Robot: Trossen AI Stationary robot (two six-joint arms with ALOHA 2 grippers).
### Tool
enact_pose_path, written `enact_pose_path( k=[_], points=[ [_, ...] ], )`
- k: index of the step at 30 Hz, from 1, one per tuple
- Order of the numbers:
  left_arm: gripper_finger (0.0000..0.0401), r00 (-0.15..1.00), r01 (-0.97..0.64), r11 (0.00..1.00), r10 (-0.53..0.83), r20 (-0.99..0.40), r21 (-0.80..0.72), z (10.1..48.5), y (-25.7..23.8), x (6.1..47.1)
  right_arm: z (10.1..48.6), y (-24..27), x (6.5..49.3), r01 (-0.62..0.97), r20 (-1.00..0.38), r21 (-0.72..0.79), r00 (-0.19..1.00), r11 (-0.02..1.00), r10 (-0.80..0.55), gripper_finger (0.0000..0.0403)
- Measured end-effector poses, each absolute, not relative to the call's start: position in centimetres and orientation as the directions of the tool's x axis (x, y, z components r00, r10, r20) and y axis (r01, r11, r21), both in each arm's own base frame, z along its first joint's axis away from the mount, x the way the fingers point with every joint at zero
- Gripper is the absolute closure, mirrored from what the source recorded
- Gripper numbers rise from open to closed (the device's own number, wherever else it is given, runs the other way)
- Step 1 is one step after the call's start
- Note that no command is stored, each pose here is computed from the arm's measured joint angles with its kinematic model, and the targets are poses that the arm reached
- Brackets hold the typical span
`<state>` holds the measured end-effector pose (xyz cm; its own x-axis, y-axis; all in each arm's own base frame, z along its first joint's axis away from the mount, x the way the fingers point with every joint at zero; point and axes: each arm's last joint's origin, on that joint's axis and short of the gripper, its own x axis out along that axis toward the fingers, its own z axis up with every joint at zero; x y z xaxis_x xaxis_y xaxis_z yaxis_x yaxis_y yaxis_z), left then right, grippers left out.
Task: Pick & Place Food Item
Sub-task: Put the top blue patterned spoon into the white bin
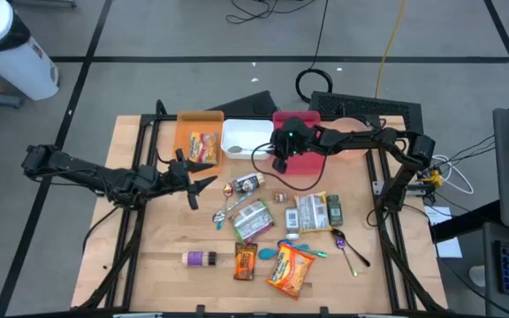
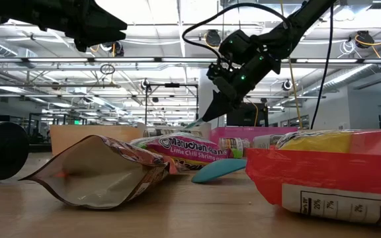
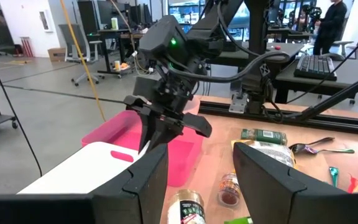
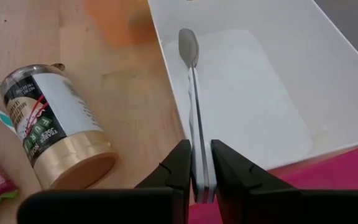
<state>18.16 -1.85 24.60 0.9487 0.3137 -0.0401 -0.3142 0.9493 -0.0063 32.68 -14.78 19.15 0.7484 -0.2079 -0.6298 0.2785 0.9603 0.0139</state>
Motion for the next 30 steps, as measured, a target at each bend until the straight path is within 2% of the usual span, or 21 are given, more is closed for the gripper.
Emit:
enact_pose_path(
  k=[12, 18, 23, 30],
  points=[
    [0.0215, 0.948, -0.315, 0.949, 0.315, -0.04, -0.003, 24.6, -1.8, 18.2, 19.2, -13.5, 33.3, 0.316, -0.627, 0.043, 0.747, 0.948, -0.221, 0.0371],
    [0.0215, 0.944, -0.326, 0.945, 0.325, -0.051, -0.013, 24.5, -1.8, 18.1, 21.3, -11.1, 33.4, 0.367, -0.575, -0.102, 0.737, 0.925, -0.356, 0.037],
    [0.0215, 0.873, -0.475, 0.88, 0.469, -0.133, -0.013, 23.2, -1.4, 18.5, 23.9, -8.3, 33.3, 0.416, -0.481, -0.267, 0.725, 0.87, -0.494, 0.0371],
    [0.0215, 0.85, -0.517, 0.856, 0.512, -0.127, -0.011, 22.7, -0.6, 19.5, 24.1, -4.5, 33.8, 0.396, -0.415, -0.521, 0.657, 0.756, -0.63, 0.0371]
  ],
)
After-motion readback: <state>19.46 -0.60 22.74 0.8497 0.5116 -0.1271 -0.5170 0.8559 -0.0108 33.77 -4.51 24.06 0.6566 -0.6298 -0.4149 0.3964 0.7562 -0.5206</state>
